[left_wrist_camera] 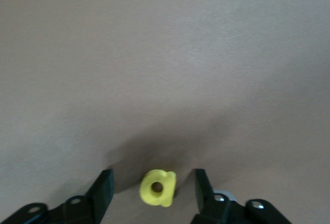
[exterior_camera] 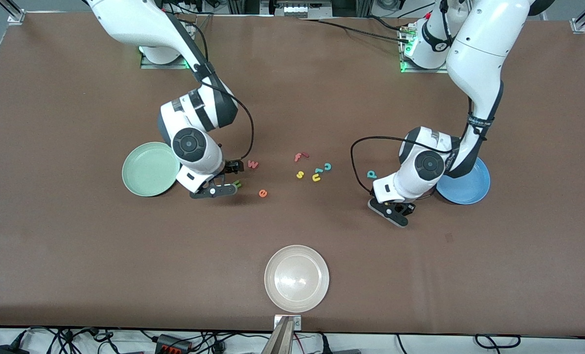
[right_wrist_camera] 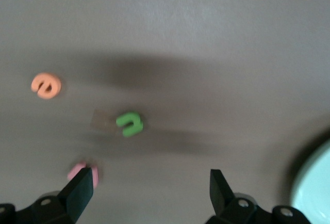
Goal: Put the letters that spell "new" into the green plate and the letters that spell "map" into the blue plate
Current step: 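Grasp the yellow a with the left gripper while the right gripper grasps green n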
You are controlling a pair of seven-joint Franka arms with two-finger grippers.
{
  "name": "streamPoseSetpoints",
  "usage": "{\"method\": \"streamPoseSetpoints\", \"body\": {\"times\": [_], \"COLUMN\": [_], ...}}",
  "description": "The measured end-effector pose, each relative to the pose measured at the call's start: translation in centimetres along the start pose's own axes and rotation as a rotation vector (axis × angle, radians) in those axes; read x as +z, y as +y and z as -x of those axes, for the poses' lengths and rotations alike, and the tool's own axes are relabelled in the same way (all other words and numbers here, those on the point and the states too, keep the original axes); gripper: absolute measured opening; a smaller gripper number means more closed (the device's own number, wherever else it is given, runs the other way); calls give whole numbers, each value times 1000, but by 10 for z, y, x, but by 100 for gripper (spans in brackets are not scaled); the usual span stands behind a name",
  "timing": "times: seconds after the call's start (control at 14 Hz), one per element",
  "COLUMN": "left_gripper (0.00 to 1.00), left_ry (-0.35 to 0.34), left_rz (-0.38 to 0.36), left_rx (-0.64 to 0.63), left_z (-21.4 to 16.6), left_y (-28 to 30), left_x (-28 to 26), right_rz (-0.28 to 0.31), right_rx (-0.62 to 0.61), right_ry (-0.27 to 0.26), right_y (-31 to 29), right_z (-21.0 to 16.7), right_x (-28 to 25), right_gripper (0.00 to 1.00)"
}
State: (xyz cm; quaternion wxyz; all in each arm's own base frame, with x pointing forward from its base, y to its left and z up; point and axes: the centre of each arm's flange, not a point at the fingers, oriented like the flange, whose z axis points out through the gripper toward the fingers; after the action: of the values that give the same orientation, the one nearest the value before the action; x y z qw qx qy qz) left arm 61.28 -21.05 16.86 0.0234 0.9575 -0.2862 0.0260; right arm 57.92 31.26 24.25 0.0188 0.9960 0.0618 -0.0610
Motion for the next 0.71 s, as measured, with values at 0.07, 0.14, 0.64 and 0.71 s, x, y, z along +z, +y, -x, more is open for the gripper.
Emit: {"method": "streamPoseSetpoints", "body": {"times": [0.07,0.14,0.64,0.71], "left_gripper": [69,61,29,29], "left_ry": [0,3,15,9], "left_rz": [0,-2,-13,-17], "left_rx": [4,4,24,22], "left_z": [-1,-1,-2,-2], "left_y": [2,2,-7,-14], "left_x": [0,0,-12,-22], "right_rz": [-3,-5,5,3], "right_rx": [3,2,-33,-35], "right_ry": [12,20,15,22], "right_y": [0,-1,-23,-23], "right_z": [-3,-5,0,-1], "right_x": [9,18,59,59], "right_gripper": [100,100,96,93]}}
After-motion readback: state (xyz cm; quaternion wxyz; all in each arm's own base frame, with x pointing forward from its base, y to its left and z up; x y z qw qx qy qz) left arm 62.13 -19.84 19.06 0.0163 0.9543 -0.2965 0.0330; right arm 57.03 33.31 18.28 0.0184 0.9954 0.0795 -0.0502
